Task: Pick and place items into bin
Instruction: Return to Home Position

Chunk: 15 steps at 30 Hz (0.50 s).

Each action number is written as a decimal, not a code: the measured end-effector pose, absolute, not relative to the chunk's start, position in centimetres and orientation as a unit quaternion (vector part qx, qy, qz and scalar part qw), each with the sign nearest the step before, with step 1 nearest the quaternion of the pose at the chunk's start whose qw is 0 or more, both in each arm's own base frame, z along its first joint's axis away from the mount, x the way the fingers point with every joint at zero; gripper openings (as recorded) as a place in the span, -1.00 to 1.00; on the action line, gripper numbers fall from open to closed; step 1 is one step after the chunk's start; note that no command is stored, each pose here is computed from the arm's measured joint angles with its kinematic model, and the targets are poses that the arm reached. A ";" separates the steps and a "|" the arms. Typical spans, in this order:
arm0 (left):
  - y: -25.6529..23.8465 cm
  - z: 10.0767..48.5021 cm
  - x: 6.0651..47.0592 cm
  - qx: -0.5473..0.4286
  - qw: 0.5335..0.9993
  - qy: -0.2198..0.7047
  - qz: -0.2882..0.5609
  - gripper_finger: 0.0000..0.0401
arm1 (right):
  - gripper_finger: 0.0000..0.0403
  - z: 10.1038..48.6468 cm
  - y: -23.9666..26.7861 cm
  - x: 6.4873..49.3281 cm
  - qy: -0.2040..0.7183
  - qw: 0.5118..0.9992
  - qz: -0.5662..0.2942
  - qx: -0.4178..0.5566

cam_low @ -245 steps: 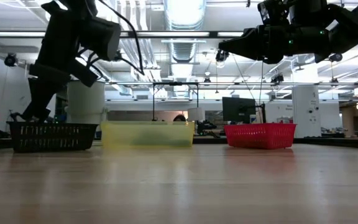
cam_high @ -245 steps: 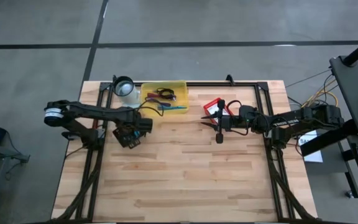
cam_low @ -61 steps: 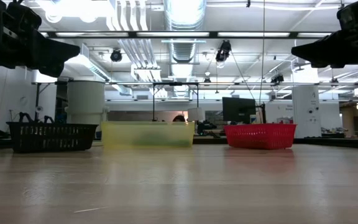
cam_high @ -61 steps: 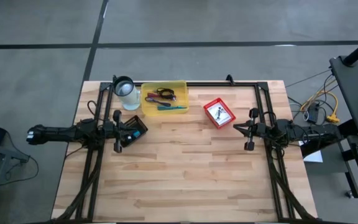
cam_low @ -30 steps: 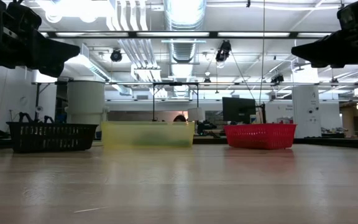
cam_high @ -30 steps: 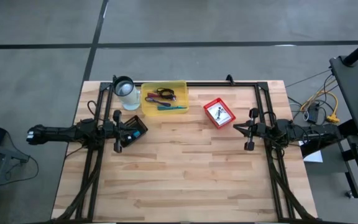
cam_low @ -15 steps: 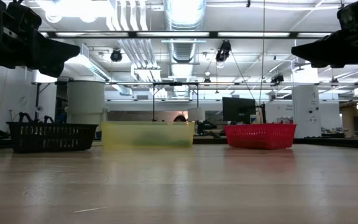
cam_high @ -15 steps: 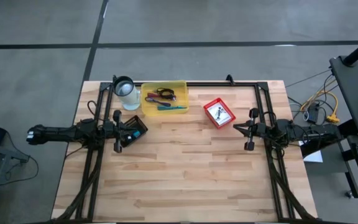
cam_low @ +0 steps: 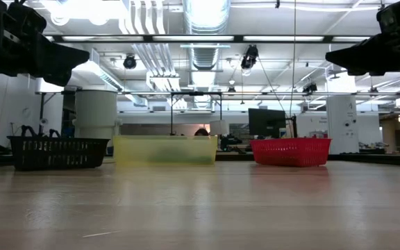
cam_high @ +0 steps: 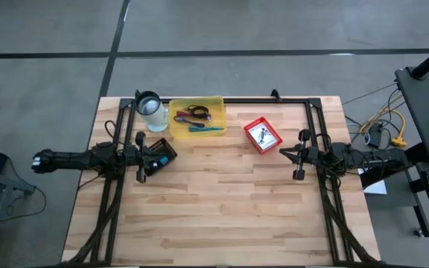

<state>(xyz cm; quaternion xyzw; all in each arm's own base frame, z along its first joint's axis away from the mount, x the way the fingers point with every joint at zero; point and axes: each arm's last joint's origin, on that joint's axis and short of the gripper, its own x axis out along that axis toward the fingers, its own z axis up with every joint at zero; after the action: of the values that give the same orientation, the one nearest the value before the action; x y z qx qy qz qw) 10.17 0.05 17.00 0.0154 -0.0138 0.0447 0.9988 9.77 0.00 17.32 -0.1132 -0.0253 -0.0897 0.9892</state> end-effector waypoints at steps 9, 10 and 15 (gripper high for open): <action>0.1 17.0 10.2 0.015 0.999 -0.014 0.045 -0.97 | -0.96 17.3 0.0 9.8 -0.025 0.989 -0.090 -0.113; 0.1 17.0 10.2 0.015 0.999 -0.014 0.045 -0.97 | -0.96 17.3 0.0 9.8 -0.025 0.989 -0.090 -0.113; 0.1 17.0 10.2 0.015 0.999 -0.014 0.045 -0.97 | -0.96 17.3 0.0 9.8 -0.025 0.989 -0.090 -0.115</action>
<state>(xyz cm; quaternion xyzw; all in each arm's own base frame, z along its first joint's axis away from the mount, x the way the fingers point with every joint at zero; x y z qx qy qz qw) 10.17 0.05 17.00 0.0154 -0.0138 0.0447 0.9988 9.77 0.00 17.31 -0.1148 -0.0248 -0.0897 0.9890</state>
